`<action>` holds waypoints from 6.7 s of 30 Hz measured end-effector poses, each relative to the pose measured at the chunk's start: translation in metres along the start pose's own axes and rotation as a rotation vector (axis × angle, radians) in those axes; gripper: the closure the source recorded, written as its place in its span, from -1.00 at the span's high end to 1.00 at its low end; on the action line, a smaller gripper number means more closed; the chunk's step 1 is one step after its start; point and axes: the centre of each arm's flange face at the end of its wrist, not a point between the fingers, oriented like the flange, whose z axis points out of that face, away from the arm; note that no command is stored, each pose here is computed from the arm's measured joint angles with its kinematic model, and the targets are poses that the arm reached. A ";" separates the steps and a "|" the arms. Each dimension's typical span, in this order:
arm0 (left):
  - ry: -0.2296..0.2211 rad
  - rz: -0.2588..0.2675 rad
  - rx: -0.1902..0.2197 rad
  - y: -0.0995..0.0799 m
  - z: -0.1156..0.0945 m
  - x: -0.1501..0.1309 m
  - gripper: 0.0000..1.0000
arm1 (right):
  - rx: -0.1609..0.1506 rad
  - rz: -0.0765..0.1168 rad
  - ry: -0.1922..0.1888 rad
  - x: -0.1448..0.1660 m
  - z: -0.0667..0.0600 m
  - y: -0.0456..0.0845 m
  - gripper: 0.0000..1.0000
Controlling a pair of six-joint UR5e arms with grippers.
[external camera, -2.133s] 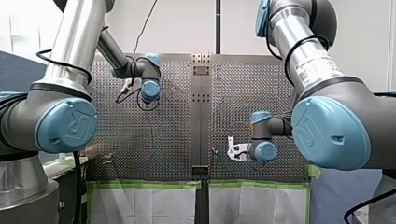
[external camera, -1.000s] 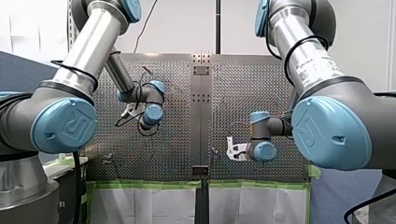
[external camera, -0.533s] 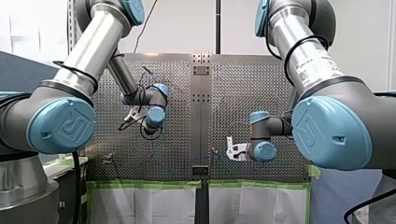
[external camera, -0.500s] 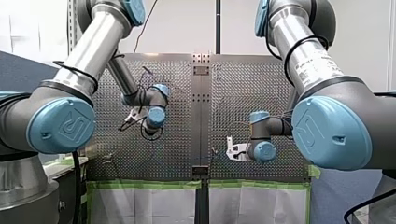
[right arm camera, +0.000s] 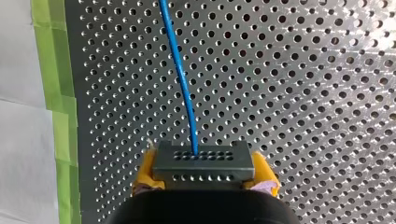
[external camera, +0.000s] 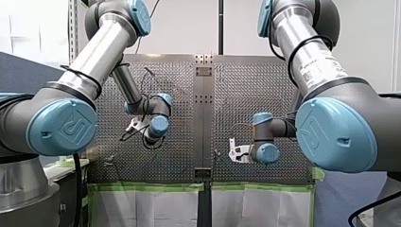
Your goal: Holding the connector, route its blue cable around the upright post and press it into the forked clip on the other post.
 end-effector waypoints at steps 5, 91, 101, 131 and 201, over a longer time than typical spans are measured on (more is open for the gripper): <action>-0.011 -0.017 0.024 -0.003 0.001 0.000 0.97 | 0.000 0.000 -0.001 0.000 0.000 0.000 -1.00; -0.066 -0.490 0.666 -0.168 -0.043 0.041 0.97 | 0.018 0.001 -0.008 0.006 0.004 -0.006 -1.00; -0.130 -0.600 0.748 -0.181 -0.048 0.027 0.97 | 0.087 0.026 0.016 0.008 0.006 -0.012 -1.00; -0.225 -0.841 0.621 -0.202 -0.090 0.030 0.97 | 0.132 0.086 0.002 0.003 0.007 -0.013 -1.00; -0.369 -0.458 0.372 -0.221 -0.111 0.014 -1.00 | 0.109 0.204 0.001 -0.006 0.016 0.027 -1.00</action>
